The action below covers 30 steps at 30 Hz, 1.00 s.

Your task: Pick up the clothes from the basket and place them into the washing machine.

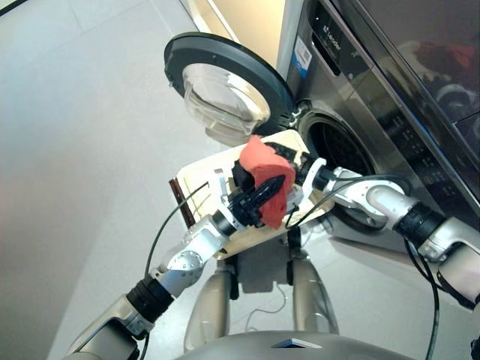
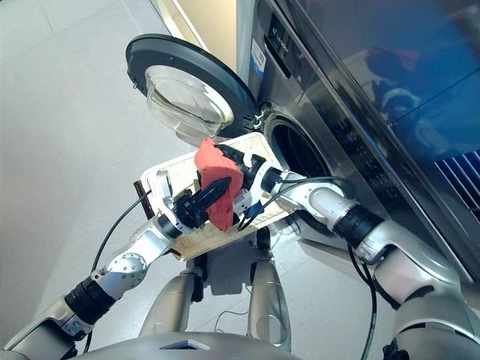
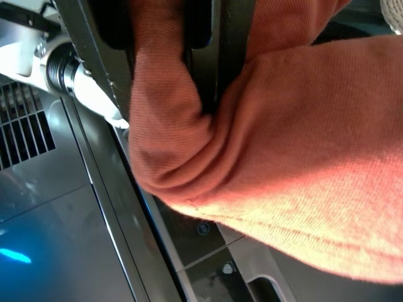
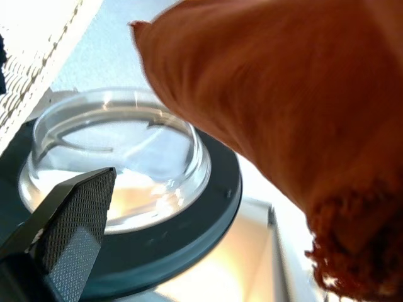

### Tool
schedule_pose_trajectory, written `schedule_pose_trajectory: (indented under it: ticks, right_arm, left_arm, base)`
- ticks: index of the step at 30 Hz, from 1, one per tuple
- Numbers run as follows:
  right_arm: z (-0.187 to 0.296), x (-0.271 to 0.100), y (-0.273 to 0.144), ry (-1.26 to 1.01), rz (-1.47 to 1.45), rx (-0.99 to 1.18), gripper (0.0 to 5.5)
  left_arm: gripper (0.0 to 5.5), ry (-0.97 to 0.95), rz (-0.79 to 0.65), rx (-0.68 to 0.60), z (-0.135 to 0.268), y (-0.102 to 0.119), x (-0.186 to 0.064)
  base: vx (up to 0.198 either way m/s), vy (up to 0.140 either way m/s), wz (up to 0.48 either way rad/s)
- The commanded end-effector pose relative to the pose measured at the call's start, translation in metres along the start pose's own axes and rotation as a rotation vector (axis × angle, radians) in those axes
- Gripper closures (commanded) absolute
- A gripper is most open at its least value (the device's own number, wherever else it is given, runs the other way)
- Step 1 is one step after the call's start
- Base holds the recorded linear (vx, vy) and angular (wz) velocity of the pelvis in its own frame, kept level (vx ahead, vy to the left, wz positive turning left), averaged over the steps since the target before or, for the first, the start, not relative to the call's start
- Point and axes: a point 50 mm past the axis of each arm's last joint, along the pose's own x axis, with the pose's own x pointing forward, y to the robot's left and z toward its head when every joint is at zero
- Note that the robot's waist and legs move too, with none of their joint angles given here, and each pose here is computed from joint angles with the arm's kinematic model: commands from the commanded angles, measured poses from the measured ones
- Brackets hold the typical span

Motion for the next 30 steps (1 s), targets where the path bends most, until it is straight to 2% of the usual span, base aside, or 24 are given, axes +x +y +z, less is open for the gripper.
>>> schedule_pose_trajectory:
  ticks: [1,3,4,6,7,20,26,30]
  right_arm:
    - [0.024,0.033,-0.045,-0.193,-0.151,-0.088,0.0]
    - [0.025,0.036,-0.048,-0.2,-0.159,-0.095,0.0]
    - [0.024,0.037,-0.049,-0.198,-0.165,-0.097,0.8]
    - [0.023,0.038,-0.05,-0.187,-0.17,-0.09,5.2]
    - [0.023,0.039,-0.05,-0.179,-0.172,-0.082,5.5]
    - [0.007,0.021,-0.033,0.02,-0.221,0.027,5.5]
    - [0.004,0.001,-0.018,0.197,-0.306,0.241,5.5]
    - [0.01,-0.015,-0.004,0.334,-0.377,0.443,5.5]
  left_arm:
    - [5.5,0.002,-0.379,-0.022,0.002,-0.058,0.041]
    - [5.5,0.01,-0.381,-0.025,0.0,-0.058,0.041]
    - [5.5,0.014,-0.384,-0.027,-0.001,-0.059,0.042]
    - [5.5,0.019,-0.385,-0.026,-0.002,-0.059,0.043]
    - [5.5,0.018,-0.387,-0.026,-0.002,-0.059,0.043]
    - [5.5,-0.004,-0.312,-0.042,-0.004,-0.047,0.033]
    - [5.5,-0.047,-0.221,-0.024,-0.001,-0.034,0.022]
    - [5.5,-0.103,-0.109,-0.013,0.003,-0.02,0.006]
  base:
    - [0.0,0.0,0.0]
    - [0.0,0.0,0.0]
    - [0.0,0.0,0.0]
    - [0.0,0.0,0.0]
    - [0.0,0.0,0.0]
    - [0.0,0.0,0.0]
    - [0.0,0.0,0.0]
    - [0.0,0.0,0.0]
